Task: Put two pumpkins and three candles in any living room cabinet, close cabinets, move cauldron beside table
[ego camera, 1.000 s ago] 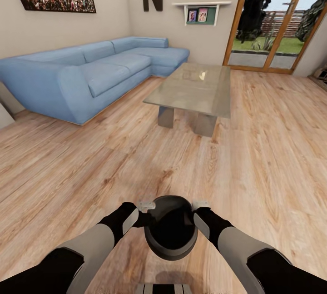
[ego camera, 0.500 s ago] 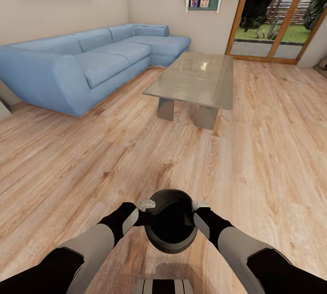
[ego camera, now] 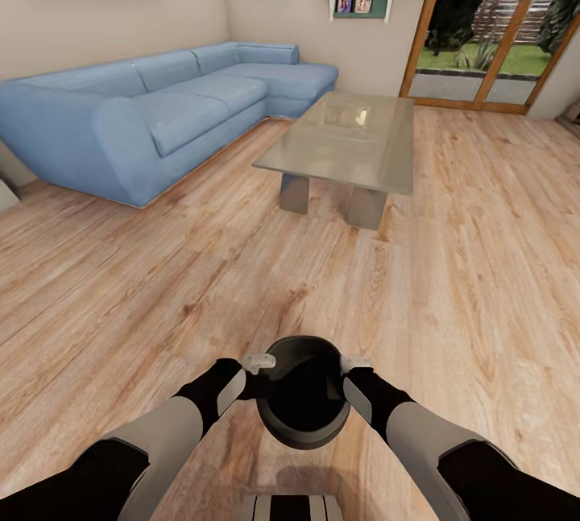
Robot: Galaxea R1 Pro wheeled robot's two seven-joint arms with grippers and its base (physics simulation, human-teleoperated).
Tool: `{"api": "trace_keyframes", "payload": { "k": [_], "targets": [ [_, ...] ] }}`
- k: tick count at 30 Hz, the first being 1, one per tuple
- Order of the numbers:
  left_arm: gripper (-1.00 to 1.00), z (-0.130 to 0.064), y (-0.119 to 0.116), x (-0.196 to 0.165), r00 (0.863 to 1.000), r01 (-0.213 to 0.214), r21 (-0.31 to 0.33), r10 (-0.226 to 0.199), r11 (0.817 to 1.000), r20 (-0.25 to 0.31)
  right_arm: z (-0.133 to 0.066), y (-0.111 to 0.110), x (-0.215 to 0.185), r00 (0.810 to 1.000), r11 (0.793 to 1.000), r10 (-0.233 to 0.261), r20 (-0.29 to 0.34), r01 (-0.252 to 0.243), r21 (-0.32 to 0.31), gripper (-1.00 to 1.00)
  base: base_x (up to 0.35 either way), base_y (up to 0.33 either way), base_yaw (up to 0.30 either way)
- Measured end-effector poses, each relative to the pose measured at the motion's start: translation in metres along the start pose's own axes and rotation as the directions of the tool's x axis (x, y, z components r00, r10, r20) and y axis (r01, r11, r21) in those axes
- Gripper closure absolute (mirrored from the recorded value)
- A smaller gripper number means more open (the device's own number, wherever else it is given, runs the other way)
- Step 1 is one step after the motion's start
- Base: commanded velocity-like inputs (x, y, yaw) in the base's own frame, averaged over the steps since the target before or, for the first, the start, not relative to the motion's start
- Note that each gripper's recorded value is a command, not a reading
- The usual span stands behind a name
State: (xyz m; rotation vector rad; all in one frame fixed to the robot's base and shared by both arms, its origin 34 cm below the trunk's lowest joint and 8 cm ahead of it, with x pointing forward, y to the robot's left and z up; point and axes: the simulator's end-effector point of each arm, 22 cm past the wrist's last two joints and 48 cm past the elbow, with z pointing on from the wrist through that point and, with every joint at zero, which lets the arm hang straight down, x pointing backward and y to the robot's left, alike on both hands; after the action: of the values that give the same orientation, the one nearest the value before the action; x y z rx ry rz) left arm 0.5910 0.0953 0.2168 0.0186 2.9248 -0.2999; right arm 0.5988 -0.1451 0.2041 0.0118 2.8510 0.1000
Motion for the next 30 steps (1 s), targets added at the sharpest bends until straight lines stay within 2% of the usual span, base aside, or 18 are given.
{"api": "trace_keyframes", "payload": {
  "k": [1,2,7,9,20,21,26,30],
  "targets": [
    [-1.0,0.0,0.0,0.0,1.0,0.0,0.0,0.0,1.0,0.0,0.0,0.0,0.0,1.0,1.0,0.0,0.0,0.0,0.0,-1.0,0.0,0.0,0.0],
    [-1.0,0.0,0.0,0.0,1.0,0.0,0.0,0.0,1.0,0.0,0.0,-0.0001,0.0,1.0,1.0,0.0,0.0,0.0,0.0,1.0,0.0,0.0,0.0],
    [-1.0,0.0,-0.0002,-0.0002,1.0,0.002,0.001,-0.002,1.0,0.001,0.0,-0.0014,0.0001,1.0,1.0,-0.012,0.0,0.012,0.005,1.0,0.0,0.0,0.0],
    [-1.0,0.0,-0.0001,-0.0003,1.0,0.0,0.0,0.0,1.0,0.001,0.0001,0.0002,0.0005,1.0,1.0,0.0,-0.001,0.0,-0.002,1.0,0.0,0.0,0.0],
    [-1.0,-0.0002,-0.0001,-0.0021,1.0,0.0,0.0,0.0,1.0,0.008,-0.0001,0.0009,-0.0001,1.0,1.0,0.0,0.0,0.0,-0.003,1.0,0.0,0.0,0.0],
    [1.0,-0.0002,-0.0001,-0.0022,1.0,0.0,0.0,0.0,1.0,0.008,-0.0001,0.0008,0.0,1.0,1.0,0.0,0.0,0.0,-0.003,1.0,0.0,0.0,0.0],
    [1.0,-0.0004,-0.0024,-0.0027,1.0,0.019,0.011,-0.019,1.0,0.009,-0.0003,0.0019,-0.0003,1.0,1.0,0.0,0.0,0.0,-0.005,1.0,0.0,0.0,0.0],
    [1.0,-0.0006,-0.0004,-0.0031,1.0,0.006,0.002,-0.006,1.0,0.01,-0.0003,0.0019,-0.0002,1.0,1.0,0.0,0.001,0.0,-0.005,1.0,0.0,0.0,0.0]
  ]
}}
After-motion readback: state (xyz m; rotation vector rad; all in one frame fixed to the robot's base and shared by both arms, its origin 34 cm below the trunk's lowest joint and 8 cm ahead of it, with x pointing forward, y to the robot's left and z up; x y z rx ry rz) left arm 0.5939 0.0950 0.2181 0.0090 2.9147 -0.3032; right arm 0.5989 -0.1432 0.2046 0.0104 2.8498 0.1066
